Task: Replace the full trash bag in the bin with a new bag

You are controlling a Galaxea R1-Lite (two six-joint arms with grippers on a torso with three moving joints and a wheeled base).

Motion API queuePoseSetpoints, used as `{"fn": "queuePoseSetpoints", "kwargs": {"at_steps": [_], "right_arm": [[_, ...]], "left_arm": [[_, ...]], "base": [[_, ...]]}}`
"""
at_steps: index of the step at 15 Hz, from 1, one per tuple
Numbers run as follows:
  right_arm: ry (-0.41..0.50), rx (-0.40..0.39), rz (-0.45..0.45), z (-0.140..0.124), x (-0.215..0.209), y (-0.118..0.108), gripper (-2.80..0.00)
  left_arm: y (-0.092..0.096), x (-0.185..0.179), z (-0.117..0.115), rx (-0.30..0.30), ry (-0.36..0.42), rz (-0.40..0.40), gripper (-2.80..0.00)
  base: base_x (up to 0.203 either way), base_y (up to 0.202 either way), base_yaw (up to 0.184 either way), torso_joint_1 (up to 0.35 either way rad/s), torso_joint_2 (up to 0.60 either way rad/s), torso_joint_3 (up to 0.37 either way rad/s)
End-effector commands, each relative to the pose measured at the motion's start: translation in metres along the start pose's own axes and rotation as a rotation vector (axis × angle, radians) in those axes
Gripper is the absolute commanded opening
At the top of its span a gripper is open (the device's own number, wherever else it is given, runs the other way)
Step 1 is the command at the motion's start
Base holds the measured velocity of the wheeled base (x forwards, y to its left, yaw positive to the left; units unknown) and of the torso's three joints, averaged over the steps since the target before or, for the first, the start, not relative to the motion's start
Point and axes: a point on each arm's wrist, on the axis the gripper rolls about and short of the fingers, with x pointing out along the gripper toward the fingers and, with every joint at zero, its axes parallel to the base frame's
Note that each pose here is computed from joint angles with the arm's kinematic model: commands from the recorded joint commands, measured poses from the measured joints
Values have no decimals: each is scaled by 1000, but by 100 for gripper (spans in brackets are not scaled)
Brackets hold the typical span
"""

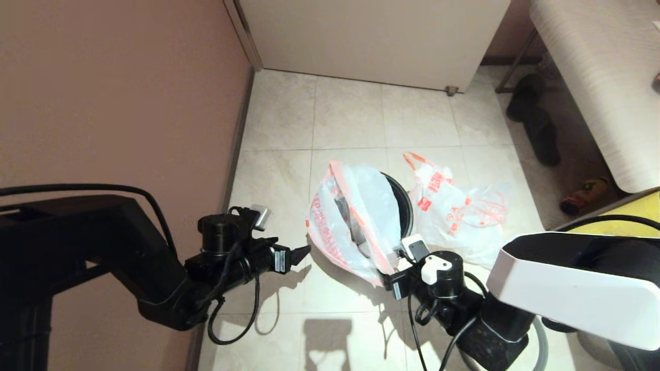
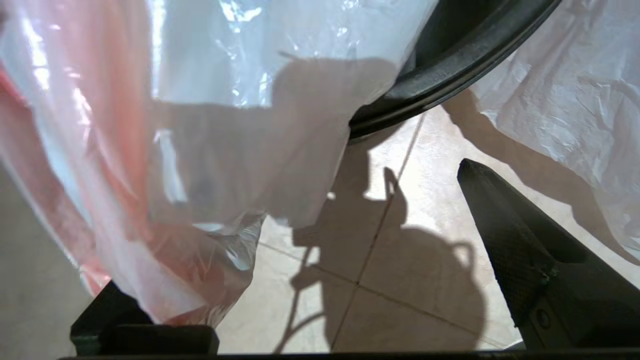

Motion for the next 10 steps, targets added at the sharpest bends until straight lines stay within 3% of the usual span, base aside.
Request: {"fn": "queuePoseSetpoints", "kwargs": {"at_steps": [1, 3, 4, 7, 10], "right_arm": [[-38, 11, 49, 20, -22, -5, 0], [-59, 13, 148, 34, -41, -7, 0], [-14, -2, 209, 34, -49, -7, 0], [92, -99, 284, 14, -52, -1, 0], [129, -130, 309, 3, -54, 6, 0]], "left_arm": [[-1, -3, 12, -24, -45, -4, 0], [-4, 0, 26, -126, -92, -19, 0], [-6, 2, 30, -162, -94, -27, 0], [-12, 8, 31, -216, -78, -45, 0], [-19, 16, 25, -228, -59, -49, 0]], "base": [[0, 0, 0, 0, 0, 0], [0, 0, 0, 0, 0, 0], [0, 0, 0, 0, 0, 0], [0, 0, 0, 0, 0, 0], [0, 0, 0, 0, 0, 0]]}}
